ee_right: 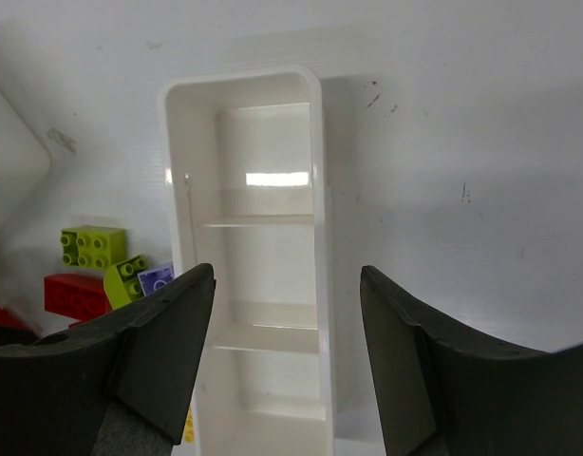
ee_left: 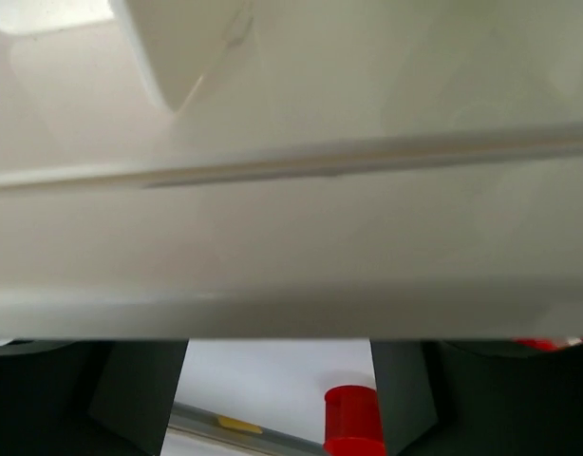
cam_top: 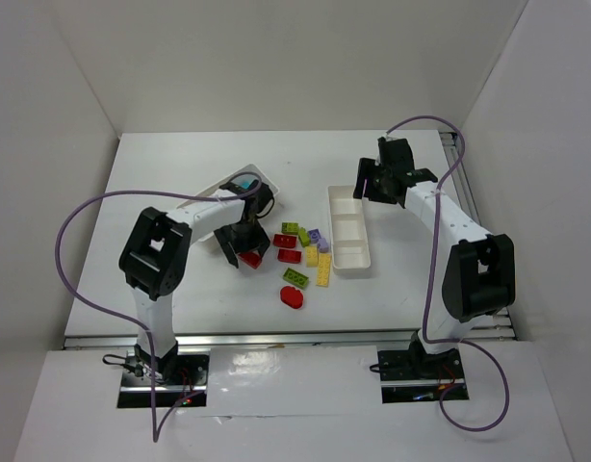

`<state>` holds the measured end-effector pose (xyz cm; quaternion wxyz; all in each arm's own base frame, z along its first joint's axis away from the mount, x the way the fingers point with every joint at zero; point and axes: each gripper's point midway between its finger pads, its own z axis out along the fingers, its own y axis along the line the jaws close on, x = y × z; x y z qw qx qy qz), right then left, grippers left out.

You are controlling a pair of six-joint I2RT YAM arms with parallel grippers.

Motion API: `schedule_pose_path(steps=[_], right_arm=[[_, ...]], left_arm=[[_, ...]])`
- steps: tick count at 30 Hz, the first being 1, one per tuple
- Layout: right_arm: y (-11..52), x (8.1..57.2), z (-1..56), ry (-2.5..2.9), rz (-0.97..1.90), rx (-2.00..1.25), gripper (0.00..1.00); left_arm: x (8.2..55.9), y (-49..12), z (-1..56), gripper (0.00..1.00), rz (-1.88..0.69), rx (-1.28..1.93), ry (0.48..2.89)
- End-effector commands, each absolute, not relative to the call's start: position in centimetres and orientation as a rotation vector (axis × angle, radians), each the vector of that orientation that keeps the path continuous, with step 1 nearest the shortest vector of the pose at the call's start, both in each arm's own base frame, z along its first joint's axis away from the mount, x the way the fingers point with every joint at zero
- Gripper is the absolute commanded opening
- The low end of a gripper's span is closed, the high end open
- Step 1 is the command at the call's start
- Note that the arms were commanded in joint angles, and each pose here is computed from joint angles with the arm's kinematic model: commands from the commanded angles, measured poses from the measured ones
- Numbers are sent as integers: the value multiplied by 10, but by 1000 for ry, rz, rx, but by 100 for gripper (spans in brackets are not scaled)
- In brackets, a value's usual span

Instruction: Sort the legos into containers by color

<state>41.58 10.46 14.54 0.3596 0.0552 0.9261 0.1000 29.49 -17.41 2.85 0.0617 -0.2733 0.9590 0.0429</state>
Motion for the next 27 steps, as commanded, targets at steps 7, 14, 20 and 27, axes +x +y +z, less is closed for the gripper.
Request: schedule_pose_path(steps=[7,14,20,27], right_arm=[[102,415,159,2361,255,133,70],[102,416,156,2370,252,133,70],[105,418,156,2371,263,129,70],[107,419,157,2364,280,134,70]], left_arm=[[305,-190,33,42,87,-757,2881],[302,-214,79,19,28,-384,2870],[317,-163,150,18,42,-506,2652],[353,-82,166,18,139,-683,2524]])
